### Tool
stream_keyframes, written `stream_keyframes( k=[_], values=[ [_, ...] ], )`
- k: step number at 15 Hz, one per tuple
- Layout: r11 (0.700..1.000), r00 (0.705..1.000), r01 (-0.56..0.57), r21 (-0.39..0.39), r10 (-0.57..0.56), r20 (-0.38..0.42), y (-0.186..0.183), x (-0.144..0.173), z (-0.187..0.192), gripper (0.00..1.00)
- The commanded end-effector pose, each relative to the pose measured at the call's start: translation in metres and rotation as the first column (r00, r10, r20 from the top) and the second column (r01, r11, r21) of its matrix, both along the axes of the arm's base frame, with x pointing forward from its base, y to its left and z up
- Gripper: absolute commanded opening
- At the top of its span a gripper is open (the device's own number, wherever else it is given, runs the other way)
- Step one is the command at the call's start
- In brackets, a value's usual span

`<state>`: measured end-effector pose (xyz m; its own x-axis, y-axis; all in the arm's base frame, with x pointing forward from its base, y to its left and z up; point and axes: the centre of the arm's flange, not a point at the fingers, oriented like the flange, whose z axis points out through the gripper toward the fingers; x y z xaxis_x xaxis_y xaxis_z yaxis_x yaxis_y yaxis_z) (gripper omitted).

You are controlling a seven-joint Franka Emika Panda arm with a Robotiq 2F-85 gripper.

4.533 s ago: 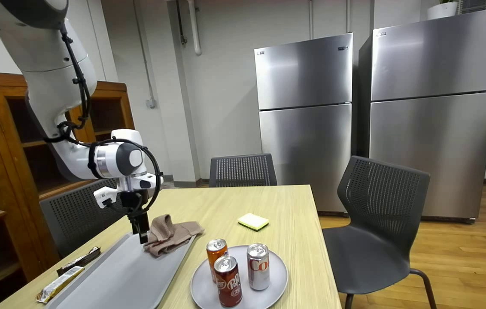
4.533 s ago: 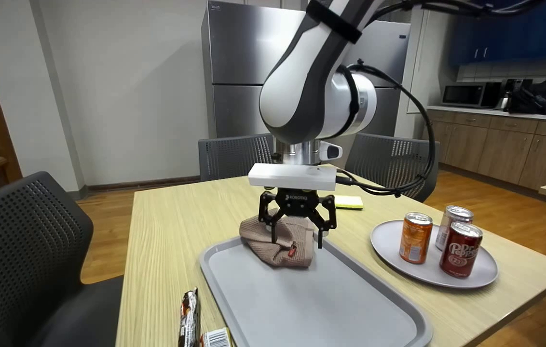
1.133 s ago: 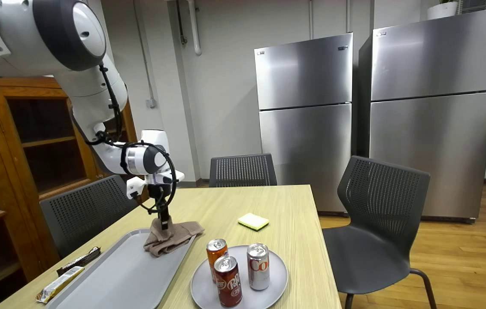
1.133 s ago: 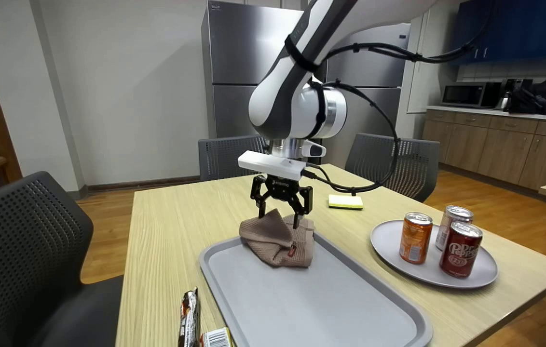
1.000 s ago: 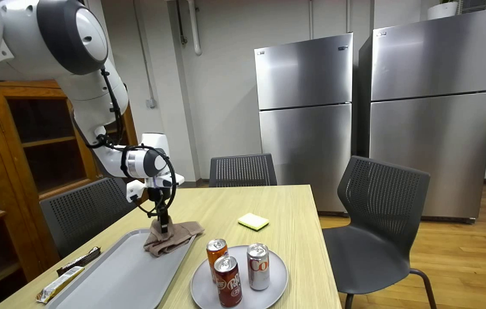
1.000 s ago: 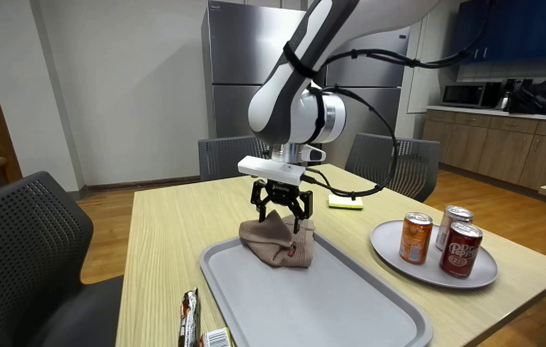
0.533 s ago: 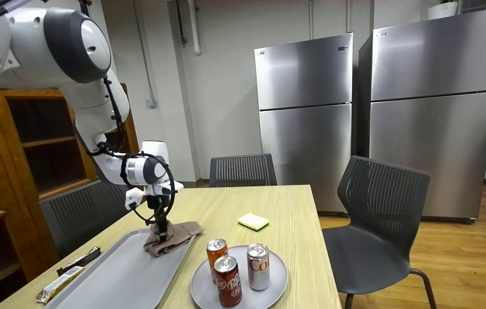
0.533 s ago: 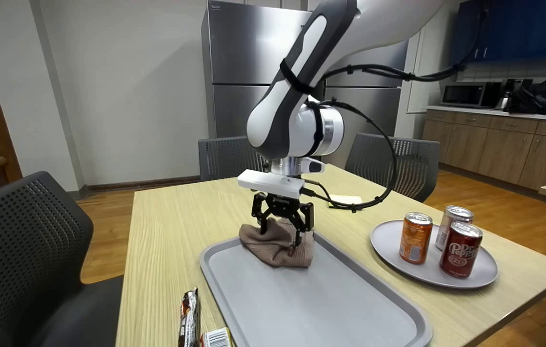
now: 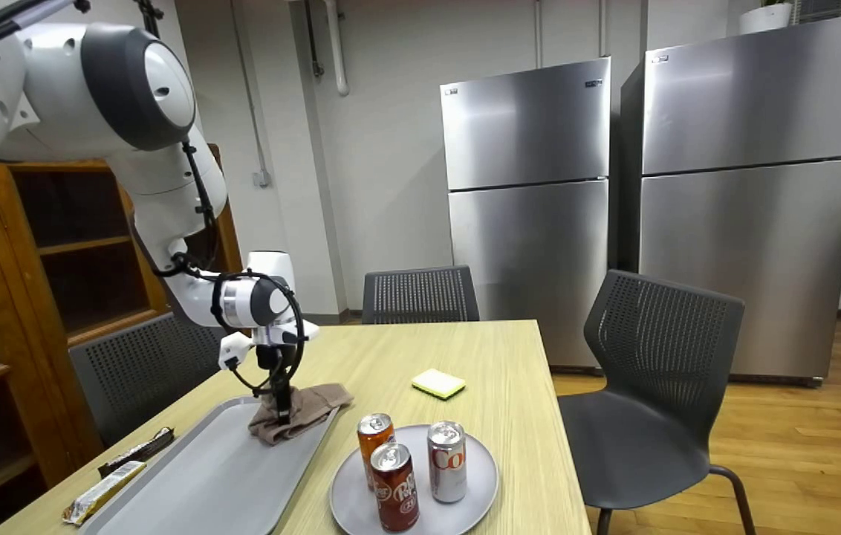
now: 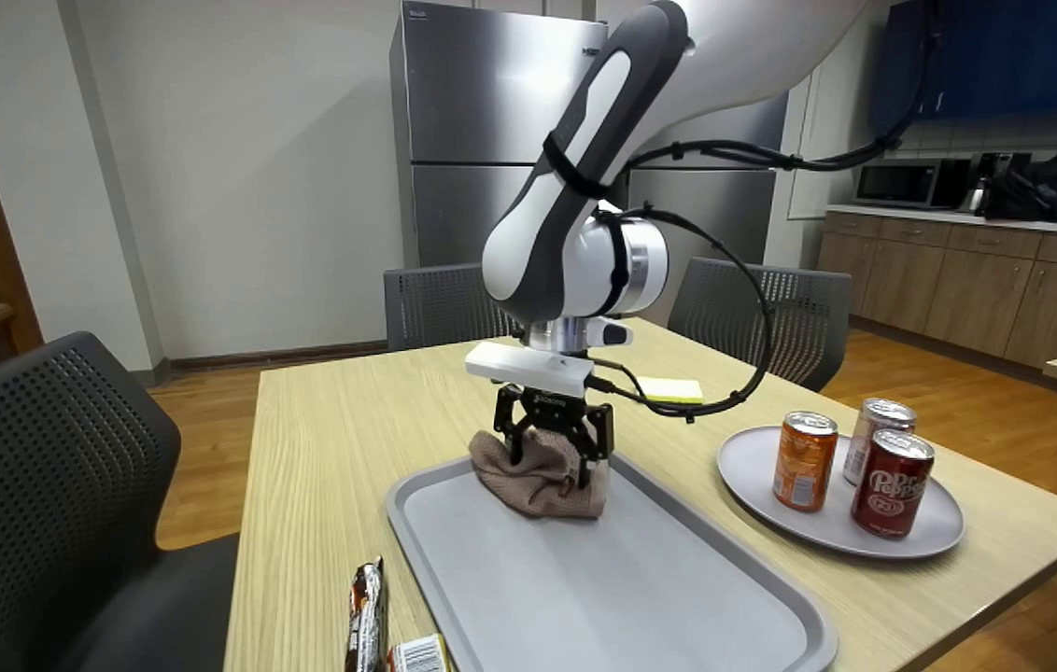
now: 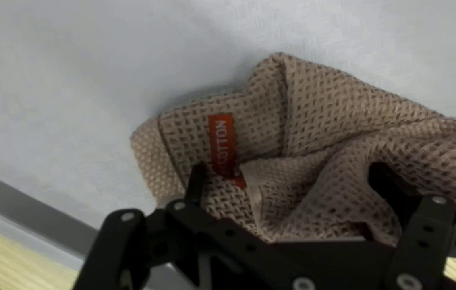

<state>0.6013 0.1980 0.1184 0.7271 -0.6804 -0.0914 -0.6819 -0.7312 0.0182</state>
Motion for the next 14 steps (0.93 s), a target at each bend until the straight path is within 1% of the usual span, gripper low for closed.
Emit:
stream_keyframes(
  k=[1,4,5,6,7,8,10,14],
  values=[
    [0.999,1.000,0.017,-0.028,-0.017,-0.021,0.0043,0.0040,-0.0034,1.00],
    [1.000,1.000,0.013,-0.028,-0.014,-0.018,0.0048,0.0031,-0.0034,1.00],
    [0.999,1.000,0.013,-0.029,-0.014,-0.017,0.0049,0.0030,-0.0034,0.77],
    [1.000,1.000,0.011,-0.030,-0.011,-0.015,0.0048,0.0028,-0.0031,0.73],
    [0.999,1.000,0.010,-0.030,-0.010,-0.014,0.0051,0.0027,-0.0027,0.66],
    [1.000,1.000,0.009,-0.030,-0.009,-0.013,0.0053,0.0027,-0.0015,0.56],
    [1.000,1.000,0.007,-0.029,-0.008,-0.011,0.0062,0.0032,-0.0002,0.43],
    [1.000,1.000,0.004,-0.027,-0.004,-0.009,0.0072,0.0031,0.0017,0.12]
  ],
)
